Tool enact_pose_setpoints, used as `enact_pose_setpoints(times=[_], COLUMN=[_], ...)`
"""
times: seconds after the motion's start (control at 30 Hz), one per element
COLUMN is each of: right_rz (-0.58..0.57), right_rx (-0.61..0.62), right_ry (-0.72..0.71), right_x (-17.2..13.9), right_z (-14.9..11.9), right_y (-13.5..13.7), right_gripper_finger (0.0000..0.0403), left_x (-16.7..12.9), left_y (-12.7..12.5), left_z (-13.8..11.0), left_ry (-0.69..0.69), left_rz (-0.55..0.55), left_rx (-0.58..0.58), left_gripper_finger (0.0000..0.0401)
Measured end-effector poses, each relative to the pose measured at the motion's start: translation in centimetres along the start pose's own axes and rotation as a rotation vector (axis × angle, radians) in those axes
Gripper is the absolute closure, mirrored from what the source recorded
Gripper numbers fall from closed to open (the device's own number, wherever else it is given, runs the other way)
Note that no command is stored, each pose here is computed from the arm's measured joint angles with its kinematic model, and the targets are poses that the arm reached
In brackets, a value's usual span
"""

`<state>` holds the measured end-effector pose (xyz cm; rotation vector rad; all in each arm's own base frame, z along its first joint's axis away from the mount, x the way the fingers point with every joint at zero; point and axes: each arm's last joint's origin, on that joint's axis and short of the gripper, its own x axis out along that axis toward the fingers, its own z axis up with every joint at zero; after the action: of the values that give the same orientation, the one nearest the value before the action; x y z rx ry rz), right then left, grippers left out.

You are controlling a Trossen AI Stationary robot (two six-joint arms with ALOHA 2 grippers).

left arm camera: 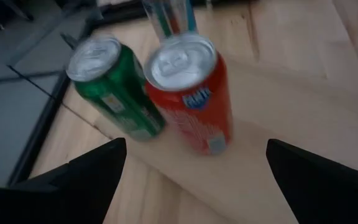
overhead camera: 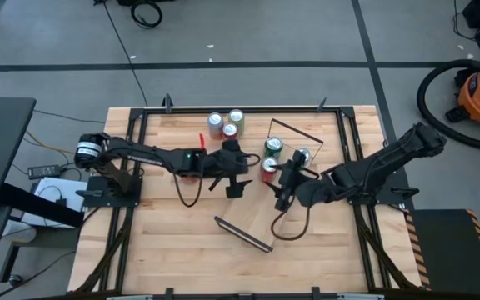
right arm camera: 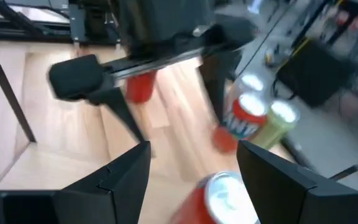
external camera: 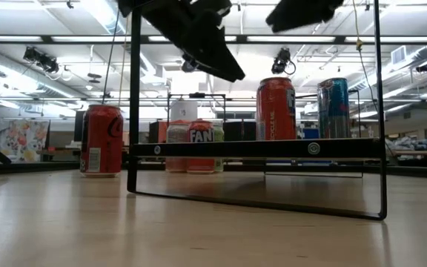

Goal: Place canned beverage on shelf
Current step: Put the bottom orange soda can on the shelf

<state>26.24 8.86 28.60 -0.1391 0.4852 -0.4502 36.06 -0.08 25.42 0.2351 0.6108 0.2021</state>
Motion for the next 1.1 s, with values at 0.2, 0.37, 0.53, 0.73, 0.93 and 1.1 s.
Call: enact_pose_setpoints(times=[0.2,0.37,0.53,0.73,0.93,1.1], right_rz=[-0.013,-0.033,-0.067,-0.103,-0.140,-0.159], right_rx=[0.051,0.083,0.127,0.157,0.196,0.208], right_ry=[0.114,0.130,0.163,0.175,0.144,0.133], right_x=[0.0,-1.1,-0.9,0.1,1.4,2.3], right_z=[-1.9,-3.0,-5.0,-7.5,-9.2,-9.8], right_y=[1.0,1.2,1.2,1.0,0.5,0.1], right_gripper_finger=[0.0152,0.0152,0.0152,0.0152,0.0152,0.0152], left_x=[0.9,1.3,1.5,2.1,3.6,3.9], left_y=[1.2,1.7,1.9,2.4,2.7,2.9], left_z=[-1.2,-1.8,-1.8,-1.9,-2.9,-3.0], left_ry=[-0.086,-0.147,-0.188,-0.195,-0.161,-0.168], left_rz=[0.033,0.017,0.030,0.089,0.122,0.130], left_rx=[-0.027,-0.052,-0.068,-0.124,-0.158,-0.166], left_gripper_finger=[0.0001,0.0001,0.0001,0.0001,0.0001,0.0001])
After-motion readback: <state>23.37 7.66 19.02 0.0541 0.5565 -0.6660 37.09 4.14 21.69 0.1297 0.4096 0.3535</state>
